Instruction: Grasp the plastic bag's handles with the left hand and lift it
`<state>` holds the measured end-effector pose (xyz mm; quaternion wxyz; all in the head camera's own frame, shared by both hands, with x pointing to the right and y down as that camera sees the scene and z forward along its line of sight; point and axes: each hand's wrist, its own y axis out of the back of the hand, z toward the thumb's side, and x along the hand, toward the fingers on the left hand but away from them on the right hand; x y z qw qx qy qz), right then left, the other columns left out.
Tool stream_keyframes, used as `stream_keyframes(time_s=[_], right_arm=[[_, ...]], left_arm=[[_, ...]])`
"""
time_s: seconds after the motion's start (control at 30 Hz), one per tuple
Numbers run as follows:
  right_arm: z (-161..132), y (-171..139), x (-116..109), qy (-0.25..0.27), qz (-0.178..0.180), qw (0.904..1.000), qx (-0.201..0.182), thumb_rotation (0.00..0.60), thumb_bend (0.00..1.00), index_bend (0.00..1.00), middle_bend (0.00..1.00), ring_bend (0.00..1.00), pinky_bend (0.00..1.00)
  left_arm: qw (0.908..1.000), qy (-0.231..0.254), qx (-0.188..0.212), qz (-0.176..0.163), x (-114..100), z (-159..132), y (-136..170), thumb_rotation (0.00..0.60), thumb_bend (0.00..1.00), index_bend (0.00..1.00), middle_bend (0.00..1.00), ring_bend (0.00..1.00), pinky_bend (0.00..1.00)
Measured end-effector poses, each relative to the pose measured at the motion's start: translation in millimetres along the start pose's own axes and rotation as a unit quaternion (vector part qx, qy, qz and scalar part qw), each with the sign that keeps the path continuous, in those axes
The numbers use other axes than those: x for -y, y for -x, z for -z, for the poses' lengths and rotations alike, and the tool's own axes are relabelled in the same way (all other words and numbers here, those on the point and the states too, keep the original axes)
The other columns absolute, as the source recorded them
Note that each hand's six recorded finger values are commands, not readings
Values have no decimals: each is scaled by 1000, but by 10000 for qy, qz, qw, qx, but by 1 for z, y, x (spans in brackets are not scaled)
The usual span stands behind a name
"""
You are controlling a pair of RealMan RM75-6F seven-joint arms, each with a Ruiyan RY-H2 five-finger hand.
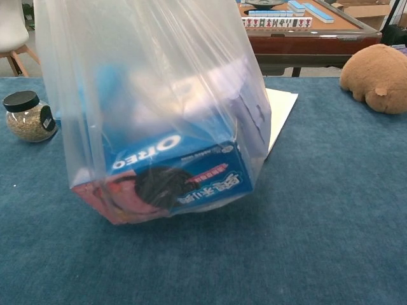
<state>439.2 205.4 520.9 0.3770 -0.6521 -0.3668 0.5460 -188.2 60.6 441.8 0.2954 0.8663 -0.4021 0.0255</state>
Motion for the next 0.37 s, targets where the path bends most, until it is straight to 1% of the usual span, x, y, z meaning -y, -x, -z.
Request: stream_keyframes(time_s=[0.23,0.37], right_arm=[[-1,1,-1,1,7,10000,3,600,147,207,212,118,124],[-2,3,-1,-6,1,10000,-9,600,147,207,212,118,123]], left_arm=[[9995,-123,276,-64,-5,-24,6,600,491,544,606,752,1000],[9993,-161,300,-143,-10,-30,6,600,491,543,606,752,1000]])
